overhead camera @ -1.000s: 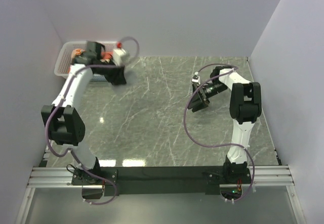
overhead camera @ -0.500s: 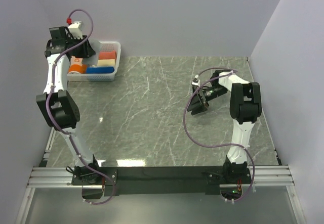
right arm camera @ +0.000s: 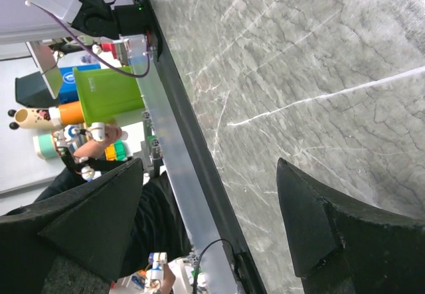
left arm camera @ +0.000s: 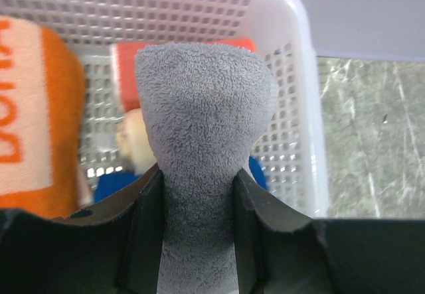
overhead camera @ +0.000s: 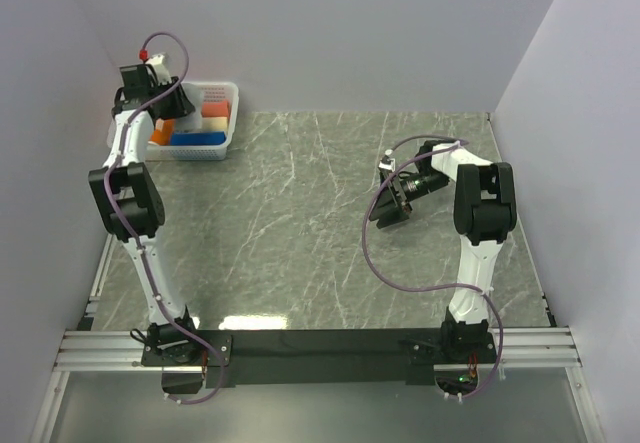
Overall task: Roll the towels
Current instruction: Place the rolled towel into the container
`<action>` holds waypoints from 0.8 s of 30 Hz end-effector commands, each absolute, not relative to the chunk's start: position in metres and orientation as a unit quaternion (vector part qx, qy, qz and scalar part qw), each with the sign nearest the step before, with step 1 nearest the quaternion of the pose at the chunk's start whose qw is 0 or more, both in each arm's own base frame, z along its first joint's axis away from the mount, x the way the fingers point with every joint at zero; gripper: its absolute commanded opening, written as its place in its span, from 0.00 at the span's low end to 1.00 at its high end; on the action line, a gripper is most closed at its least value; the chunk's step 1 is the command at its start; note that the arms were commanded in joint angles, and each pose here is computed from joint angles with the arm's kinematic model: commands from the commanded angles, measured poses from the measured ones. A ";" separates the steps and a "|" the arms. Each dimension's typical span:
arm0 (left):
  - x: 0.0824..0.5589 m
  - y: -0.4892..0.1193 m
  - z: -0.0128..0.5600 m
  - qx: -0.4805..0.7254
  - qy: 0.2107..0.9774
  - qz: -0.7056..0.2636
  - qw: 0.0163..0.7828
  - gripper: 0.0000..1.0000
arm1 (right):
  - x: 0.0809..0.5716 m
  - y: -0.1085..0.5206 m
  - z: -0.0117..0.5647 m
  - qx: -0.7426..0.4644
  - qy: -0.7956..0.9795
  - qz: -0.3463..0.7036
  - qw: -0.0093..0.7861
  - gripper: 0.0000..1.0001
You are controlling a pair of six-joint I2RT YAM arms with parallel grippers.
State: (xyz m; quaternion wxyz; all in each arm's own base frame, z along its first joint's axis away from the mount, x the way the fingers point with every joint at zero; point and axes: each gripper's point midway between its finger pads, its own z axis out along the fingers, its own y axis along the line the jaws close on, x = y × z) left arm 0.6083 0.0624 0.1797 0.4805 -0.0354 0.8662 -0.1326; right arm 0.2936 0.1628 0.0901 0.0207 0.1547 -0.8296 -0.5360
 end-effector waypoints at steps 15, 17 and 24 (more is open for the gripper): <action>0.638 0.002 0.150 -0.032 0.863 -0.153 0.480 0.07 | 0.296 0.163 0.091 0.141 -0.820 -0.555 0.019 0.89; 0.637 -0.001 0.138 -0.031 0.870 -0.149 0.468 0.10 | 0.296 0.163 0.091 0.142 -0.819 -0.556 0.021 0.89; 0.633 -0.011 0.111 -0.027 0.884 -0.147 0.443 0.27 | 0.294 0.164 0.090 0.141 -0.819 -0.555 0.024 0.90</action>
